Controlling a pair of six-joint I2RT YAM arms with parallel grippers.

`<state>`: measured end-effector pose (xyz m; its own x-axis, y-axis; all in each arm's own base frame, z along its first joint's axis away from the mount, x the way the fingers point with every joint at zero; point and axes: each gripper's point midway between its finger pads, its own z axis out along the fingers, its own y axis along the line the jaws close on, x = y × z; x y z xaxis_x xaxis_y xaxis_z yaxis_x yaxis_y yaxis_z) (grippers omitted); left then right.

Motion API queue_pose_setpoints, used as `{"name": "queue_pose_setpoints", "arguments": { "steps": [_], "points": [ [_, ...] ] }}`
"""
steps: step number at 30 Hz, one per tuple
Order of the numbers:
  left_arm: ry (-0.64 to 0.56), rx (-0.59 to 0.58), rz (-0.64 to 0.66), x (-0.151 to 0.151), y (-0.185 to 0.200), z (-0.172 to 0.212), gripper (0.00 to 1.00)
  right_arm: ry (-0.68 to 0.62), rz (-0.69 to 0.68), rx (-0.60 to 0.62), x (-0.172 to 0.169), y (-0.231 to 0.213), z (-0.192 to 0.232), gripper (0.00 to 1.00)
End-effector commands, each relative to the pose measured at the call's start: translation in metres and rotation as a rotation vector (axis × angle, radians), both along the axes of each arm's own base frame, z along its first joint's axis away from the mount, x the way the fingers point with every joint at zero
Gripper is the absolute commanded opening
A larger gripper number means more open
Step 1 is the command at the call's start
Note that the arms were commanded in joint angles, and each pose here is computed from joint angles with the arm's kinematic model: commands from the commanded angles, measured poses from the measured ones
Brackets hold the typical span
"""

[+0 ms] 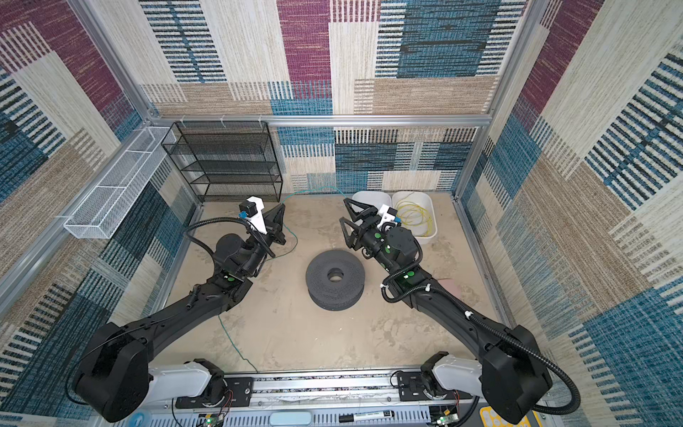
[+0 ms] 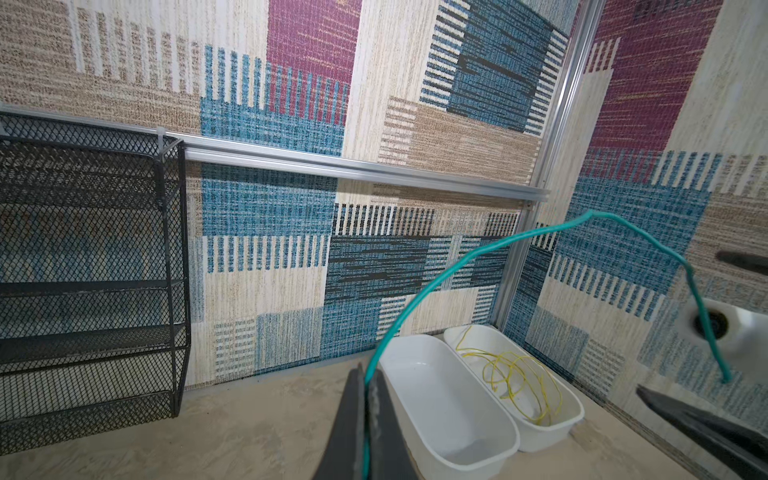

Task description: Wrap the cables

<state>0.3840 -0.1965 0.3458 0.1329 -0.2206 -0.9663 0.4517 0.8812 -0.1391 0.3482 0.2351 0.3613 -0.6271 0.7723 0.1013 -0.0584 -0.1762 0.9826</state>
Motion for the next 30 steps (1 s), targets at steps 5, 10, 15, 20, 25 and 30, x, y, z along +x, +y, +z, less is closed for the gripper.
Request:
{"name": "queue_pose_setpoints", "arguments": {
  "steps": [5, 10, 15, 20, 25, 30],
  "points": [
    [-0.053, 0.008, 0.004, -0.008, 0.001, 0.010, 0.00, -0.048, -0.055, -0.001, 0.011, -0.020, 0.008, 0.74],
    [-0.002, 0.049, -0.004, 0.000, -0.006, 0.011, 0.00, -0.234, 0.085, -0.351, 0.004, 0.025, 0.032, 0.80],
    [0.107, 0.102, -0.041, 0.014, -0.019, 0.008, 0.00, -0.231, 0.105, -0.575, -0.016, 0.042, -0.014, 0.81],
    [0.211, 0.105, -0.112, 0.017, -0.034, 0.009, 0.00, -0.268, 0.132, -0.678, -0.031, 0.051, -0.042, 0.78],
    [0.260, 0.038, -0.204, 0.015, -0.049, 0.025, 0.00, -0.434, 0.164, -0.823, -0.031, 0.071, -0.046, 0.67],
    [0.277, 0.017, -0.249, 0.013, -0.056, 0.042, 0.00, -0.577, 0.283, -1.027, -0.022, 0.103, -0.081, 0.65]
  ]
}}
